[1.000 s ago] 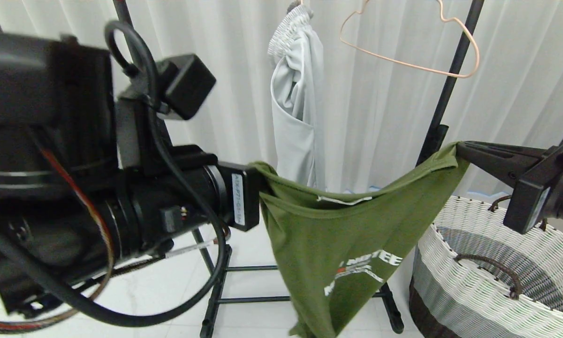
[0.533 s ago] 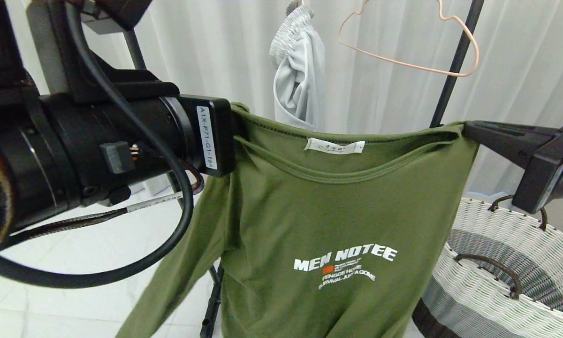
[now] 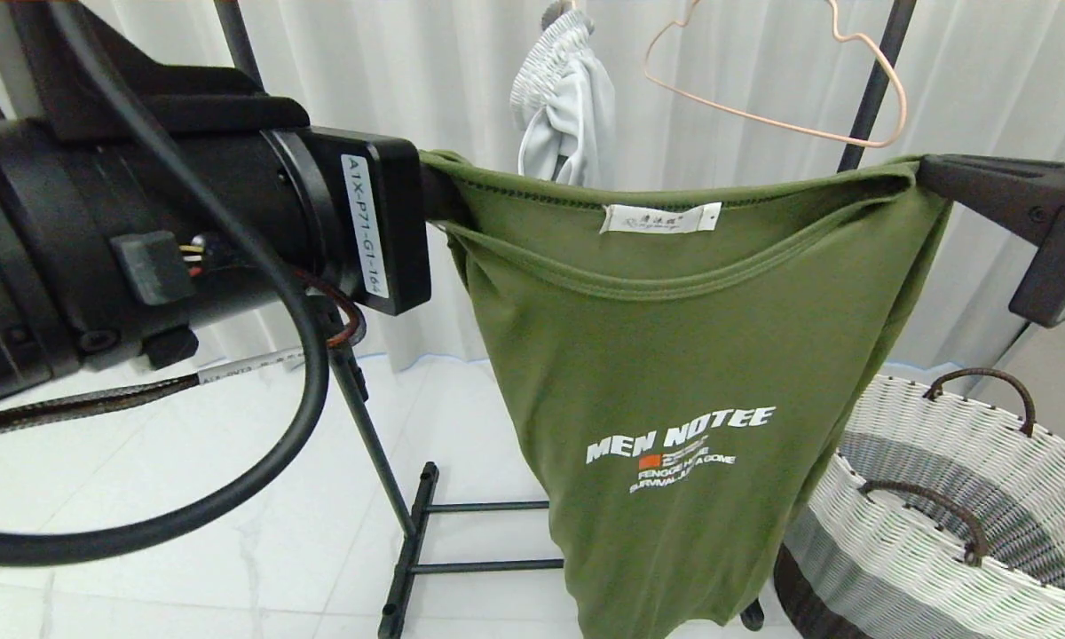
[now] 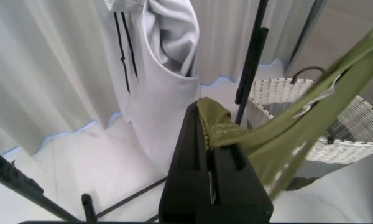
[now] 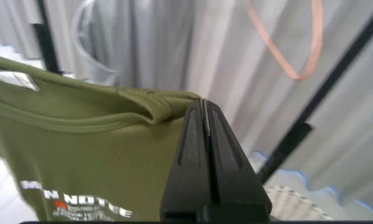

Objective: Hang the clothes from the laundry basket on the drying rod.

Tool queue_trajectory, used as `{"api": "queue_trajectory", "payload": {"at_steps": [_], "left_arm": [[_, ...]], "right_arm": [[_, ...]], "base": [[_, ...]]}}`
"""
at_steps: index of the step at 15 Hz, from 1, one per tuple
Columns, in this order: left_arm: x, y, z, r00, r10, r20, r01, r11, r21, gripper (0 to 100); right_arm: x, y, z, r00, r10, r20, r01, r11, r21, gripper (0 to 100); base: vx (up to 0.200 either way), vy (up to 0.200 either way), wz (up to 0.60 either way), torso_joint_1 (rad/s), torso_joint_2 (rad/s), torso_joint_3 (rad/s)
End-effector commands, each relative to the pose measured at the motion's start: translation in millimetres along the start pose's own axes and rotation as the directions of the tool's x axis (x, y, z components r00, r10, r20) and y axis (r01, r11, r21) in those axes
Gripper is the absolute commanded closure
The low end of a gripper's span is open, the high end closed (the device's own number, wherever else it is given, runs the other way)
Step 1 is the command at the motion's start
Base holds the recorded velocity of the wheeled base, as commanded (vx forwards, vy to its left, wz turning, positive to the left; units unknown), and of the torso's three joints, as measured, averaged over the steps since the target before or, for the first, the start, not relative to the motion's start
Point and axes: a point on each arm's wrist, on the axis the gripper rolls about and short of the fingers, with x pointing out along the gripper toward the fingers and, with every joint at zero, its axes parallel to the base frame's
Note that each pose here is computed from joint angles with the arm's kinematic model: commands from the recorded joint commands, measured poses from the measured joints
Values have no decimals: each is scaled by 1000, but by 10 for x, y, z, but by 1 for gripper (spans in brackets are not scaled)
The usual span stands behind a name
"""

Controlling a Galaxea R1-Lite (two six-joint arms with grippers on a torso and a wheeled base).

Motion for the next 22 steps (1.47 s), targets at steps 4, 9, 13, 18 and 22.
{"api": "queue_trajectory", "payload": {"at_steps": [4,9,13,18,22], "left_arm": [[103,-39,230,998,-2,64,3,1000,-8,100],[333,-115,344,996,0,85,2,1000,-17,100],[361,-114,335,997,4,81,-3,1000,-16,100],[240,-68,338,997,5,80,-4,1000,-13,100],[-308,77,79,999,-29,-38,31,999,31,100]], "right_arm": [[-463,-187,116,996,76,-49,-78,996,-33,100],[-852,-82,69,927,359,-111,-365,930,-42,100],[-904,81,-7,852,497,-164,-511,858,-52,100],[-922,-87,3,909,384,-160,-395,918,-43,100],[-659,-167,86,977,187,-100,-184,982,39,100]], "base": [[0,0,0,0,0,0],[0,0,0,0,0,0],[0,0,0,0,0,0],[0,0,0,0,0,0],[0,0,0,0,0,0]]}}
